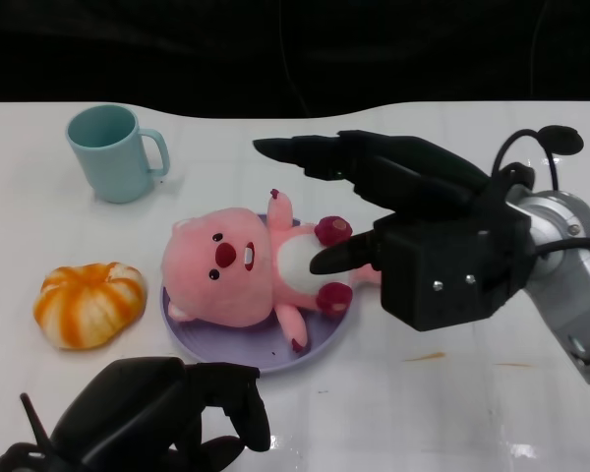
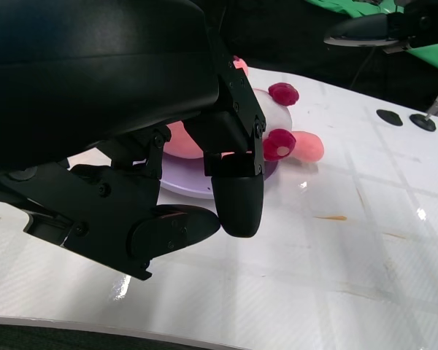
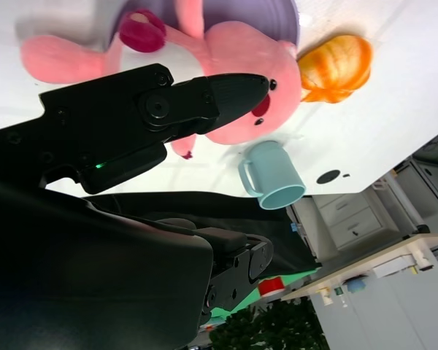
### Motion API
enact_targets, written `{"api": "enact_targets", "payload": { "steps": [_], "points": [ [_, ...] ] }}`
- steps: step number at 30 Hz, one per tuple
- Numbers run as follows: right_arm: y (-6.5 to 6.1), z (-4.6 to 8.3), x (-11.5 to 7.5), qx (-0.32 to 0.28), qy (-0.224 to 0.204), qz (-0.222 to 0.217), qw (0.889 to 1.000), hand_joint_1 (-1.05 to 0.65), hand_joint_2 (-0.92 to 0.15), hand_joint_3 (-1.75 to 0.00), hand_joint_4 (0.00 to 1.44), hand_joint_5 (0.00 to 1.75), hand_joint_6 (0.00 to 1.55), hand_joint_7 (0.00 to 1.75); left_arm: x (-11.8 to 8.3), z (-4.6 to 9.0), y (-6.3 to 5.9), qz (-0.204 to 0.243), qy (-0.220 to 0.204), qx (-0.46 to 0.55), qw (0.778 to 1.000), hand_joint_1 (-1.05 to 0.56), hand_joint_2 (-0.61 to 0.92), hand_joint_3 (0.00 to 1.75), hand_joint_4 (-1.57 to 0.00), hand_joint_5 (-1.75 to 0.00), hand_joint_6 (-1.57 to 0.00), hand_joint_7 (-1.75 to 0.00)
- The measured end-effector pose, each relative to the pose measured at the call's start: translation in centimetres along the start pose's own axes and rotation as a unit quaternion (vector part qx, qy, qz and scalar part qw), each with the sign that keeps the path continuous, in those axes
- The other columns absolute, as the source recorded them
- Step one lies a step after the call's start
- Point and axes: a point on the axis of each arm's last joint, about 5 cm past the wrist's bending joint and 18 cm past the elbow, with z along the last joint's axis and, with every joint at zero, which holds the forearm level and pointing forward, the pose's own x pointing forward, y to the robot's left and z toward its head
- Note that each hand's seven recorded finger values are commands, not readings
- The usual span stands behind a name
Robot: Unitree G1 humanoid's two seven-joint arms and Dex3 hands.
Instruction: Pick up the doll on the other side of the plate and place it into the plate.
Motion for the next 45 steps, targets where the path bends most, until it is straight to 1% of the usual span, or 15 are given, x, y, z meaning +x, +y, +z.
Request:
{"api": "enact_targets", "payload": {
  "steps": [3, 7, 12, 18, 21, 22, 25, 26, 28, 29, 31, 33, 35, 38, 45],
  "points": [
    [0.3, -0.7, -2.0, 0.019, -0.002, -0.010, 1.000, -0.59, -0.92, -0.10, 0.00, 0.46, 0.17, 0.07, 0.0, -0.1, 0.1, 0.000, 0.000, 0.003, 1.000, -0.18, 0.70, 0.69, -0.75, -1.39, -0.79, -1.06],
    [1.2, -1.8, -4.5, 0.049, 0.022, -0.022, 0.998, -0.42, -0.92, -0.04, 0.01, 0.64, 0.26, 0.10, 0.0, -0.1, 0.1, 0.000, -0.003, 0.005, 1.000, -0.19, 0.70, 0.71, -0.75, -1.40, -0.79, -1.05],
    [1.7, -2.3, -6.6, 0.070, 0.032, -0.039, 0.996, -0.35, -0.91, -0.02, 0.02, 0.72, 0.34, 0.13, 0.0, -0.1, 0.1, 0.000, -0.003, 0.005, 1.000, -0.19, 0.69, 0.71, -0.75, -1.42, -0.79, -1.07],
    [2.0, -2.4, -9.0, 0.101, 0.044, -0.064, 0.992, -0.23, -0.91, -0.02, 0.19, 0.83, 0.52, 0.21, 0.0, -0.2, 0.2, 0.001, -0.003, 0.004, 1.000, -0.19, 0.69, 0.72, -0.75, -1.42, -0.78, -1.07],
    [2.1, -2.2, -10.0, 0.148, 0.058, -0.067, 0.985, -0.17, -0.92, -0.07, 0.40, 0.94, 0.68, 0.28, 0.0, -0.2, 0.2, 0.002, -0.002, 0.003, 1.000, -0.18, 0.68, 0.73, -0.75, -1.42, -0.79, -1.07],
    [2.0, -2.1, -10.3, 0.161, 0.065, -0.066, 0.983, -0.14, -0.92, -0.12, 0.53, 0.97, 0.77, 0.31, 0.0, -0.3, 0.2, 0.002, -0.001, 0.003, 1.000, -0.18, 0.68, 0.74, -0.75, -1.42, -0.79, -1.07],
    [1.9, -1.8, -10.9, 0.184, 0.078, -0.057, 0.978, -0.09, -0.91, -0.20, 0.72, 0.98, 0.92, 0.38, 0.0, -0.4, 0.2, 0.002, 0.001, 0.002, 1.000, -0.18, 0.68, 0.74, -0.75, -1.43, -0.78, -1.07],
    [1.9, -1.7, -11.1, 0.191, 0.081, -0.056, 0.977, -0.07, -0.87, -0.29, 0.75, 1.01, 0.94, 0.41, 0.0, -0.4, 0.2, 0.001, 0.002, 0.002, 1.000, -0.18, 0.68, 0.74, -0.74, -1.43, -0.78, -1.07],
    [2.0, -1.6, -11.6, 0.204, 0.087, -0.059, 0.973, -0.01, -0.63, -0.78, 0.80, 1.15, 0.96, 0.59, 0.0, -0.4, 0.2, 0.001, 0.002, 0.002, 1.000, -0.18, 0.69, 0.74, -0.74, -1.43, -0.78, -1.07],
    [2.1, -1.6, -11.8, 0.210, 0.089, -0.060, 0.972, 0.00, -0.58, -0.89, 0.80, 1.18, 0.95, 0.64, 0.0, -0.4, 0.2, 0.001, 0.002, 0.002, 1.000, -0.18, 0.69, 0.74, -0.74, -1.42, -0.78, -1.07],
    [2.5, -1.6, -12.1, 0.224, 0.093, -0.062, 0.968, 0.08, -0.45, -1.18, 0.90, 1.31, 0.93, 0.96, 0.0, -0.4, 0.2, 0.001, 0.000, 0.003, 1.000, -0.18, 0.68, 0.75, -0.75, -1.42, -0.79, -1.07],
    [3.0, -1.7, -12.4, 0.238, 0.099, -0.066, 0.964, 0.10, -0.40, -1.32, 0.97, 1.45, 0.95, 1.15, 0.0, -0.4, 0.2, 0.001, -0.002, 0.003, 1.000, -0.18, 0.68, 0.76, -0.75, -1.42, -0.79, -1.07],
    [3.4, -1.8, -12.6, 0.246, 0.105, -0.069, 0.961, 0.07, -0.36, -1.40, 0.96, 1.66, 0.92, 1.38, 0.0, -0.5, 0.2, 0.002, -0.003, 0.002, 1.000, -0.18, 0.68, 0.76, -0.75, -1.41, -0.79, -1.07],
    [3.7, -2.0, -12.7, 0.249, 0.115, -0.072, 0.959, 0.04, -0.35, -1.44, 0.93, 1.74, 0.83, 1.56, -0.2, -0.6, 0.4, 0.005, -0.002, 0.001, 1.000, -0.19, 0.68, 0.76, -0.74, -1.43, -0.78, -1.08],
    [4.3, -2.5, -12.7, 0.251, 0.125, -0.080, 0.957, 0.03, -0.35, -1.45, 0.92, 1.75, 0.79, 1.63, -0.6, -0.9, 0.5, 0.006, 0.005, -0.003, 1.000, -0.20, 0.69, 0.73, -0.72, -1.42, -0.77, -1.06]
  ]
}}
